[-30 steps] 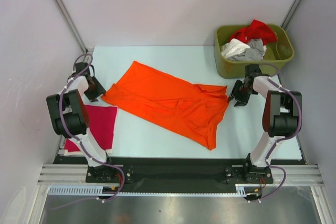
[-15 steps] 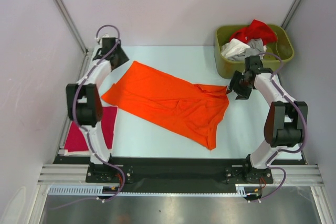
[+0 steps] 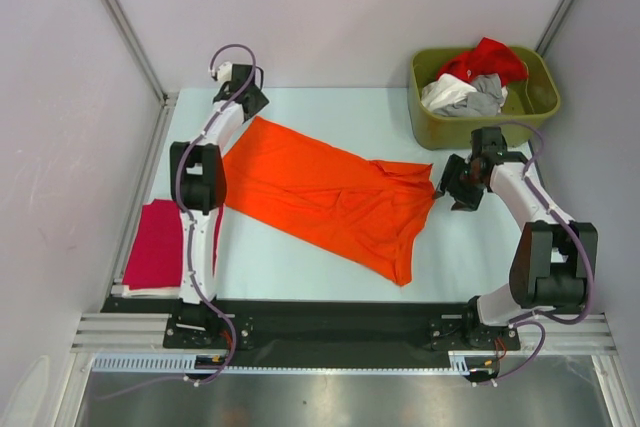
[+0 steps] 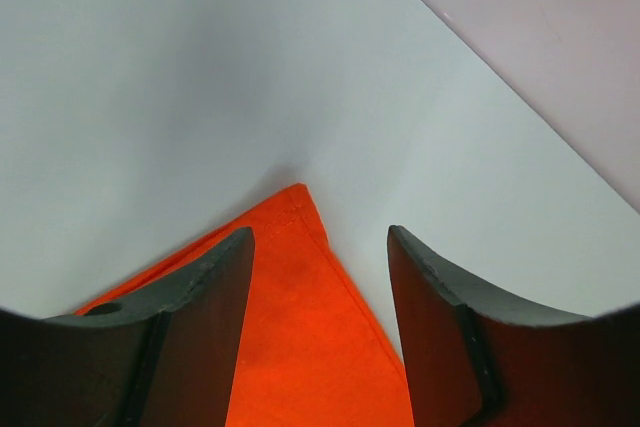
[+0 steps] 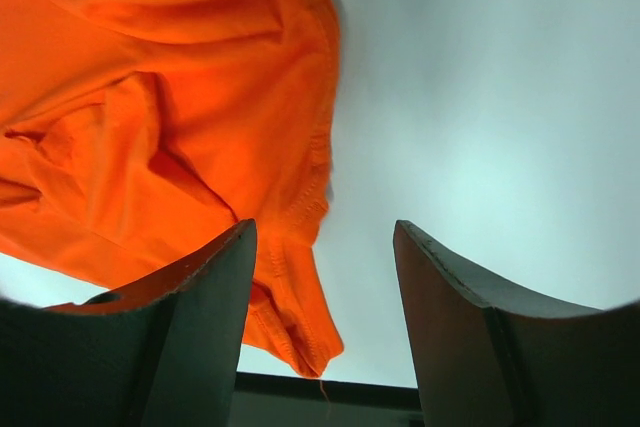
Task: Fold and stack the t-shirts
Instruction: Fold the tshirt
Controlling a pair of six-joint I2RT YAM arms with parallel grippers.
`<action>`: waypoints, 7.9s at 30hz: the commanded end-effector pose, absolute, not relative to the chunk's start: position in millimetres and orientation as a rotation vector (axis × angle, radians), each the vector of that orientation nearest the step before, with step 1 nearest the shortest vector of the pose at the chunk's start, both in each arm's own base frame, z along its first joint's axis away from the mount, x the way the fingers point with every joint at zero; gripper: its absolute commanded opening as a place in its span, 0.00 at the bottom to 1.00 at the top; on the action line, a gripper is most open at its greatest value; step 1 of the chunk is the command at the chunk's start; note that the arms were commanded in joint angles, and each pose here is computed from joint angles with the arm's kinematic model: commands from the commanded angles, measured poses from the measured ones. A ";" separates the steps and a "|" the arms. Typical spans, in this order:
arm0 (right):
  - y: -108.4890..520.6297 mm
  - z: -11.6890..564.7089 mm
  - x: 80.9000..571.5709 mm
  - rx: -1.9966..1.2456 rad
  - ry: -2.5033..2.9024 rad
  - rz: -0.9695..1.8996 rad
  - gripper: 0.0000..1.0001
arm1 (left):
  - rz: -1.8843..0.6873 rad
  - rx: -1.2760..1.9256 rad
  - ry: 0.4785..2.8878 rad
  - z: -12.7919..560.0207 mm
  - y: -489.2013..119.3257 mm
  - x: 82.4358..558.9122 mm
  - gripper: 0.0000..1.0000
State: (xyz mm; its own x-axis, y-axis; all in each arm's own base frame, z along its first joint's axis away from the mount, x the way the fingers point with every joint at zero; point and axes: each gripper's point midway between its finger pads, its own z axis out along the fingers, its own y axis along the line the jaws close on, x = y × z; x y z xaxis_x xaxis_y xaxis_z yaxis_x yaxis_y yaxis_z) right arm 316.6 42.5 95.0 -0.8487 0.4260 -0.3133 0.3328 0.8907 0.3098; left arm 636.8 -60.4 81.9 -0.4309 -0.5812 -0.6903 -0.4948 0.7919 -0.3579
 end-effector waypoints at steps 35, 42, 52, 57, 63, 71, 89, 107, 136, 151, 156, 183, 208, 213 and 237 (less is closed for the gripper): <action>22.8 88.6 291.0 0.690 2.568 0.496 0.63 | -0.040 -1.103 2.294 2.7 -79.0 606.7 0.10; 22.3 95.1 304.5 0.669 2.557 0.510 0.63 | 0.041 -0.905 2.298 37.4 -68.4 605.3 0.00; 25.0 99.7 339.0 0.648 2.549 0.509 0.63 | 0.069 -0.685 2.235 108.8 -62.5 594.7 0.00; 13.2 87.6 371.1 0.680 2.543 0.415 0.61 | 0.034 -0.678 2.237 113.7 -66.3 590.3 0.00; 14.7 92.7 432.1 0.598 2.397 0.373 0.55 | -0.012 -0.639 2.231 123.8 -72.4 592.1 0.00; 37.6 89.3 474.2 0.679 2.180 0.476 0.62 | -0.069 -0.607 2.241 120.8 -87.6 587.0 0.00; 43.4 46.5 474.7 0.754 2.260 0.180 0.42 | -0.113 -0.587 2.258 111.9 -96.8 584.6 0.00; 69.1 135.8 463.9 0.559 2.232 0.193 0.00 | -0.137 -0.510 2.254 110.9 -95.6 593.4 0.00; 159.1 197.3 324.9 0.289 2.444 0.687 0.00 | -0.205 -0.535 2.181 143.0 -46.2 586.4 0.00; 183.7 176.5 275.8 0.212 2.546 0.823 0.00 | -0.201 -0.560 2.275 112.7 -15.2 550.4 0.00; 184.6 164.9 266.6 0.225 2.586 0.835 0.00 | -0.197 -0.579 2.299 98.1 -15.3 541.4 0.00; 191.7 97.5 209.2 0.160 2.891 0.962 0.34 | -0.251 -0.592 2.300 129.5 21.6 518.6 0.56; 305.1 96.8 424.1 0.285 2.574 1.161 0.25 | -0.548 -0.407 2.470 78.7 -75.4 519.1 0.43; 329.2 84.2 419.2 0.255 2.605 1.192 0.20 | -0.504 -0.433 2.528 63.0 -64.2 509.8 0.42; 386.5 45.9 362.0 0.067 2.769 1.281 0.19 | -0.200 -0.507 2.539 67.1 27.7 478.4 0.43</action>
State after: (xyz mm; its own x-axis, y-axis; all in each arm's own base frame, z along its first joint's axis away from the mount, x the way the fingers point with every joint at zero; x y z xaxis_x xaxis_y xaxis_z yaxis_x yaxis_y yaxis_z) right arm 375.3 377.2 27.5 -0.9907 0.1277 -0.0467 0.0512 0.6684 0.7420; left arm 470.3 10.3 28.9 -0.8228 -0.4173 -0.3858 -0.3308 0.9037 -0.2719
